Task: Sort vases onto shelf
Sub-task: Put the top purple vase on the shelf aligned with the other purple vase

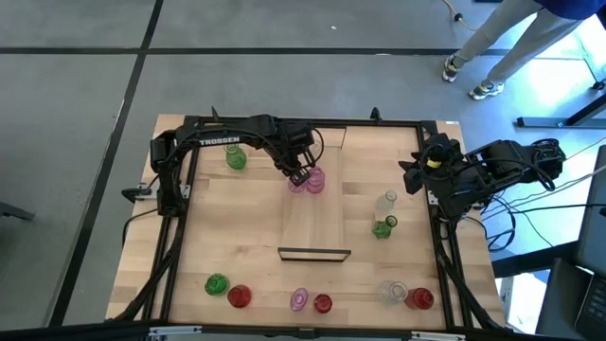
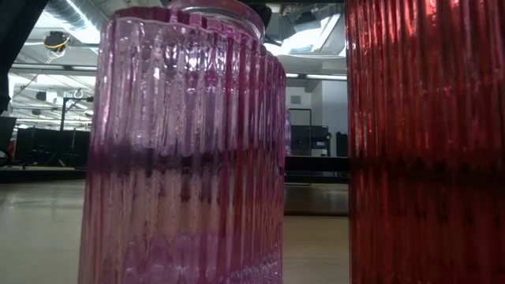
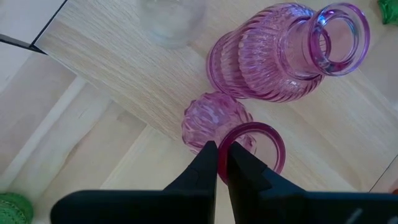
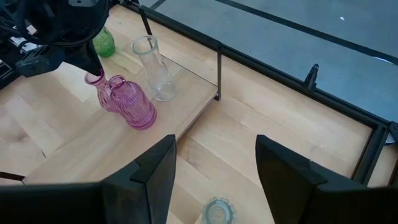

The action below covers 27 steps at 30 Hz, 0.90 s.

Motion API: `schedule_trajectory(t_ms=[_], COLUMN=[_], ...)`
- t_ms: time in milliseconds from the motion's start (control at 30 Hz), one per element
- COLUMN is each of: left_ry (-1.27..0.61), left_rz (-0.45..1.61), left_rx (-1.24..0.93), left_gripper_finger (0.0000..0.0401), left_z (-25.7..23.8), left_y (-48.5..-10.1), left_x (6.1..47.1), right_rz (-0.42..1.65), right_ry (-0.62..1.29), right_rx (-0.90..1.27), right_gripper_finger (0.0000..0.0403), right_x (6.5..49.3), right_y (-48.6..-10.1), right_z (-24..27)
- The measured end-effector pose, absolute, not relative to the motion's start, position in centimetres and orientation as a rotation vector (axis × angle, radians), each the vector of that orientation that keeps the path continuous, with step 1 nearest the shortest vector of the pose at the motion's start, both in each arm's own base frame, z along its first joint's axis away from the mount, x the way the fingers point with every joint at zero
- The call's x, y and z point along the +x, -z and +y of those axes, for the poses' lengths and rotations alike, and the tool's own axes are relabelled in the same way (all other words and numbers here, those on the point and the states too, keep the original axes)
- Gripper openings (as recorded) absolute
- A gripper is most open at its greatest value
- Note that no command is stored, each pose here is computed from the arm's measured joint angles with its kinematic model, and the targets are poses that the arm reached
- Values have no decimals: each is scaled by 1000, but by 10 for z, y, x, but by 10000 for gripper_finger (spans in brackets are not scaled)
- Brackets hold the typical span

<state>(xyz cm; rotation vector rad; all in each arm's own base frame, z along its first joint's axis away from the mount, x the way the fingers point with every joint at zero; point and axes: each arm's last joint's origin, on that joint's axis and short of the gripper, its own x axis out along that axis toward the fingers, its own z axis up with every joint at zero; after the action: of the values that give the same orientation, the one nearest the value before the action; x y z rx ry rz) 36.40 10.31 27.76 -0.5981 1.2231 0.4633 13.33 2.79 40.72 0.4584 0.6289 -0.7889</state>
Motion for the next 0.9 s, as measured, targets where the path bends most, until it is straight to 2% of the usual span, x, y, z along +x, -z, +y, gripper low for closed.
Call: schedule_trajectory(t_ms=[433, 733, 900], left_ry=[-478, -502, -496], left_rz=[1230, 1252, 1253], left_rx=[-596, -581, -586], left_gripper_finger=[16, 62, 74], left_z=[103, 104, 104], left_y=[-277, -274, -274], left_x=[363, 362, 362], right_rz=[629, 629, 630], right_ry=[788, 788, 789], right_rx=[458, 459, 459], right_gripper_finger=[200, 200, 200], right_x=[133, 133, 133], right_y=[-407, -407, -407], right_z=[28, 28, 28])
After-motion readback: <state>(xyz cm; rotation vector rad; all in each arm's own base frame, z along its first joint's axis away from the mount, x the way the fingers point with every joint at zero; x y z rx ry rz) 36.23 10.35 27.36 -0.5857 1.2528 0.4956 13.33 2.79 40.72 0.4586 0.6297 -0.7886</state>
